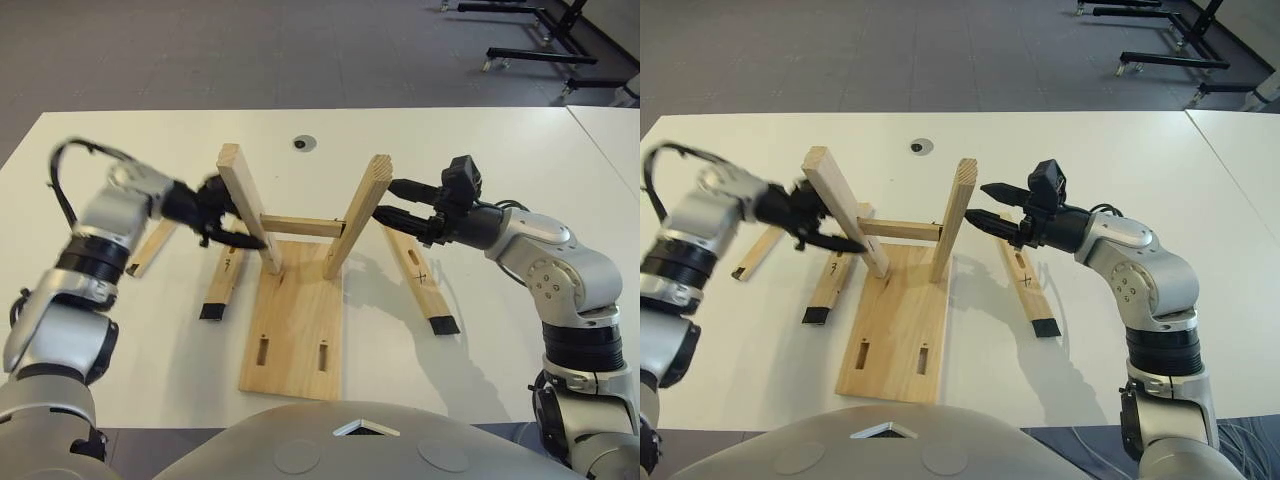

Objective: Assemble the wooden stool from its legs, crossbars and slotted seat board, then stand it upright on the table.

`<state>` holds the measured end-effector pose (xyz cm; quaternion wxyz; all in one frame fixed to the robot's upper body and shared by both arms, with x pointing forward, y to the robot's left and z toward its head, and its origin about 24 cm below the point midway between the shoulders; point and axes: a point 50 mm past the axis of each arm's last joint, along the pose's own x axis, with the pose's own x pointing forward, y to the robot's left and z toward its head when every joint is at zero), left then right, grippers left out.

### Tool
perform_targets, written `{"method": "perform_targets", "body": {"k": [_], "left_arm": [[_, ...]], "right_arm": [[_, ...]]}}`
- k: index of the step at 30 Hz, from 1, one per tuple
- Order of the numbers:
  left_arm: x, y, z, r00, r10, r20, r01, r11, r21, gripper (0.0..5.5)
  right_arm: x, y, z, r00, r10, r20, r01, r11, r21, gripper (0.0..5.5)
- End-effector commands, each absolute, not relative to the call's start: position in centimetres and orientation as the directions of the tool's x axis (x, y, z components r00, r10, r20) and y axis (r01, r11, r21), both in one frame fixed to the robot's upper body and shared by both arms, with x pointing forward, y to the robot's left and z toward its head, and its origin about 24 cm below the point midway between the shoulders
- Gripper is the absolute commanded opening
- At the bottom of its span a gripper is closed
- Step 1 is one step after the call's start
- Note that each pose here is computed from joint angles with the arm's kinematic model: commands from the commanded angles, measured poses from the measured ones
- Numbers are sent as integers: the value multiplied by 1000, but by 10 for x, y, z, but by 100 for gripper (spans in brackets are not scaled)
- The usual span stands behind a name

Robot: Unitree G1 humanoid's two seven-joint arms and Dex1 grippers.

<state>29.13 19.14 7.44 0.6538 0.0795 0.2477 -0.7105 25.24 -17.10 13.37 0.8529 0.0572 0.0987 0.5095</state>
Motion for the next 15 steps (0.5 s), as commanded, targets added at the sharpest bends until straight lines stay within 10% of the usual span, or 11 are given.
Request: {"method": "perform_targets", "body": {"k": [1, 15], "left_arm": [[300, 184, 87, -82, -907, -414, 987, -18, -157, 317], [253, 245, 138, 348, -926, -145, 937, 347, 32, 322]], "right_arm": [[257, -165, 143, 416, 906, -79, -891, 424, 165, 345], [282, -234, 183, 588, 809, -21, -807, 588, 59, 345]]}}
